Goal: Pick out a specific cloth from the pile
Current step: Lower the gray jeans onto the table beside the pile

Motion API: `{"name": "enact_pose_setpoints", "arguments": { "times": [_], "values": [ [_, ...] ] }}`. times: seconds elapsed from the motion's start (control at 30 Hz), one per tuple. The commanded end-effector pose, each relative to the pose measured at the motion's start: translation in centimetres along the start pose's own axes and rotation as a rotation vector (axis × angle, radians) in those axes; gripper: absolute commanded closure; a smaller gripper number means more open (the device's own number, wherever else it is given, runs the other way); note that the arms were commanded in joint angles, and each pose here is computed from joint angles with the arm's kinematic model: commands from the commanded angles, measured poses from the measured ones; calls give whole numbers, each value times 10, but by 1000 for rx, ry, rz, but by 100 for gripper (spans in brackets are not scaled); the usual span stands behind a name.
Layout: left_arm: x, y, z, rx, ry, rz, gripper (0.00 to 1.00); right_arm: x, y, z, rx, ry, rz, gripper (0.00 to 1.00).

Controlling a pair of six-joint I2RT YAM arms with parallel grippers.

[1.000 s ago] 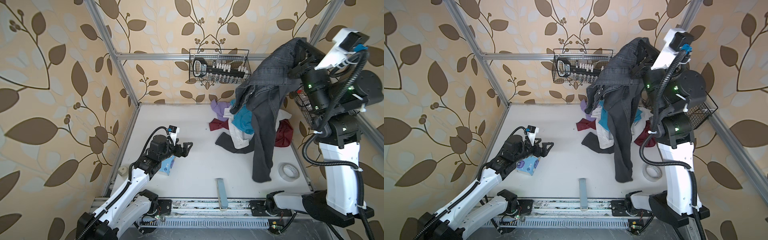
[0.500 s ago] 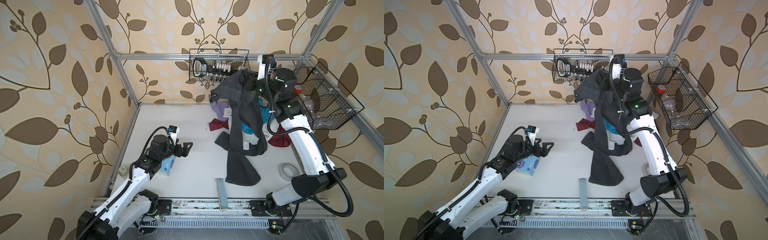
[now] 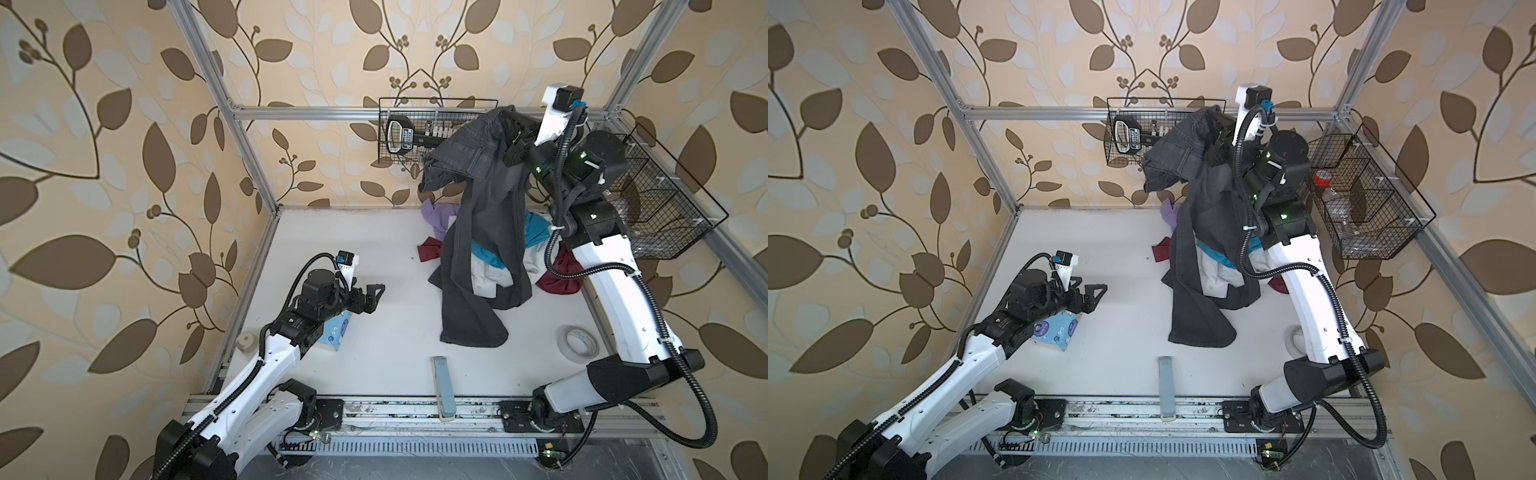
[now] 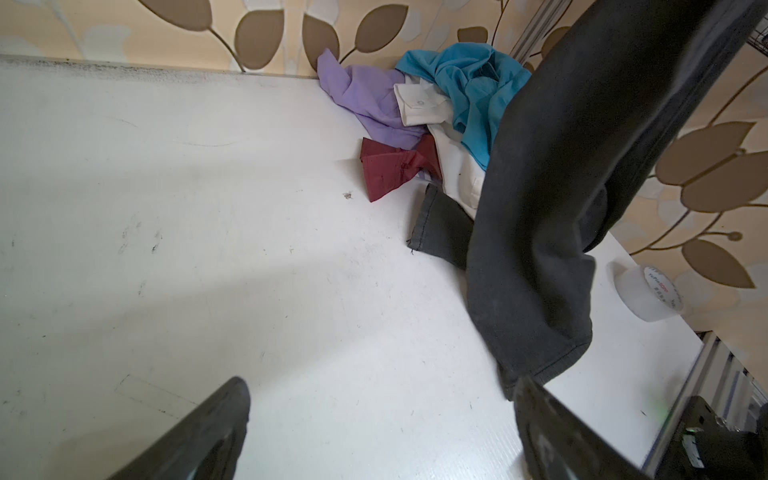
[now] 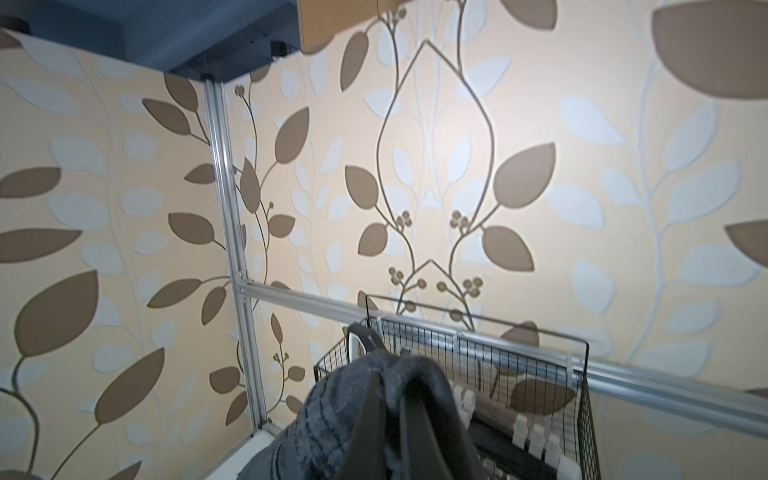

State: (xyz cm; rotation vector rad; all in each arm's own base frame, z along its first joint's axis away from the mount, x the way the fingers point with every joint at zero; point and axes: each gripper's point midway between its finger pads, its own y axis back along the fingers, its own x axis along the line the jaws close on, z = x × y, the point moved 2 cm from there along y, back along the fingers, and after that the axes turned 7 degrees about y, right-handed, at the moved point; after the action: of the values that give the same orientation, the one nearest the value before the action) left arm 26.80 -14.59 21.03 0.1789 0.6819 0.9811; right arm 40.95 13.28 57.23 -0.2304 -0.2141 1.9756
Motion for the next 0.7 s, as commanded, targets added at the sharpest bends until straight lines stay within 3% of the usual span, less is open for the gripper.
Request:
{"name": "enact_pose_setpoints", "arguments": {
  "times": [0.0,0.13,0.3,0.5,0.67],
  "values": [
    [-10,4,20,-55,-37,-18,1,5,-8,-66,126,3,24,100],
    [-10,5,20,-66,-38,-19,1,30,13,-141,290,-43,80,100],
    [-11,6,21,-75,-36,-24,1,73,54,-205,482,-73,160,100],
    [-13,8,21,-85,-33,-35,1,112,117,-283,804,-150,227,100],
    [-13,8,21,-86,-32,-39,1,115,169,-350,1126,-194,168,100]
  ]
}}
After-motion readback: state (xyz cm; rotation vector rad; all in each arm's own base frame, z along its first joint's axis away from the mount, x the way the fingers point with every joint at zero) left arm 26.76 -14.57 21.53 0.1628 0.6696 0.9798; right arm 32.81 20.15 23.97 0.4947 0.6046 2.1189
